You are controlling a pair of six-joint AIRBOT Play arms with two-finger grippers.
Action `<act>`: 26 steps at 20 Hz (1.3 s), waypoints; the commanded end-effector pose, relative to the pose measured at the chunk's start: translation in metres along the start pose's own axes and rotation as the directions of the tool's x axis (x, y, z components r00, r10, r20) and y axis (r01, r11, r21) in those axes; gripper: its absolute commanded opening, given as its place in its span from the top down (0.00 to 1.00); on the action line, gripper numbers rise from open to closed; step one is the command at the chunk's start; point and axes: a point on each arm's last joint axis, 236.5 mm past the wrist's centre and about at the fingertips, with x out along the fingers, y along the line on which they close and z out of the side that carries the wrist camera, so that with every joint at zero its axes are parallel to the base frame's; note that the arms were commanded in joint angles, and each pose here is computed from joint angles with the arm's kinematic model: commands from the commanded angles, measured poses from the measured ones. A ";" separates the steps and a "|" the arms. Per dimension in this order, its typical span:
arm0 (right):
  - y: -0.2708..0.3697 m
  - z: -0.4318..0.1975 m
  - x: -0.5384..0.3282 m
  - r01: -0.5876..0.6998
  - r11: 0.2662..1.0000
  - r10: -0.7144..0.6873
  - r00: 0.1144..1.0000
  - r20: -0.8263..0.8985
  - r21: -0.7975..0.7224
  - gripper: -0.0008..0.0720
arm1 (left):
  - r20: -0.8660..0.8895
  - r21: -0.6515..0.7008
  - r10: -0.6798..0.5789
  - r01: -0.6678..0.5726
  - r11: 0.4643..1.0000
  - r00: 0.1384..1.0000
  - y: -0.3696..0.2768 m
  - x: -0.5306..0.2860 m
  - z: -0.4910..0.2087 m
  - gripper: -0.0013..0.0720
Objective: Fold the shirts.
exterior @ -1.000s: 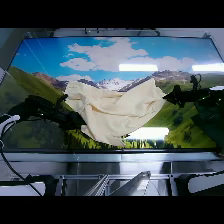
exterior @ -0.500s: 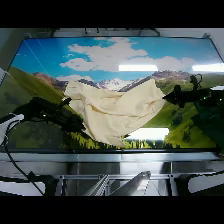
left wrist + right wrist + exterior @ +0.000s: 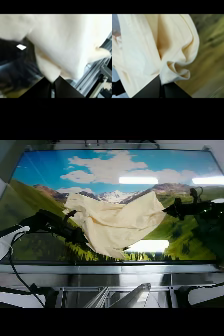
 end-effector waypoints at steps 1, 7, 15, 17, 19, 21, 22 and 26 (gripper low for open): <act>0.043 -0.018 -0.018 -0.132 0.989 0.127 0.990 -0.062 -0.073 0.96 | 0.066 0.055 -0.103 0.099 0.994 0.993 -0.038 -0.021 0.009 0.96; 0.270 -0.037 -0.225 -0.548 0.576 0.754 0.642 0.136 -0.607 0.96 | 0.339 0.700 -0.369 0.030 0.713 0.865 -0.253 -0.232 -0.062 0.96; 0.434 -0.196 -0.392 0.240 0.331 0.895 0.226 0.384 -0.913 0.96 | 0.930 0.295 -0.322 -0.882 0.369 0.176 -0.422 -0.426 -0.179 0.95; 0.425 -0.195 -0.386 0.390 0.414 0.817 0.240 0.524 -0.823 0.96 | 0.921 0.367 -0.297 -0.817 0.445 0.251 -0.404 -0.434 -0.157 0.95; 0.398 -0.167 -0.363 0.388 0.495 0.713 0.330 0.619 -0.777 0.96 | 0.870 0.493 -0.299 -0.703 0.513 0.393 -0.374 -0.426 -0.119 0.95; 0.351 -0.114 -0.321 0.265 0.617 0.599 0.453 0.660 -0.741 0.96 | 0.814 0.563 -0.288 -0.564 0.604 0.505 -0.334 -0.411 -0.065 0.95; 0.327 -0.090 -0.291 0.191 0.662 0.560 0.517 0.647 -0.725 0.96 | 0.797 0.563 -0.263 -0.510 0.650 0.544 -0.310 -0.402 -0.034 0.95; 0.204 0.018 -0.134 0.203 0.800 0.285 0.699 0.656 -0.564 0.96 | 0.747 0.471 -0.123 -0.389 0.792 0.654 -0.198 -0.340 0.096 0.95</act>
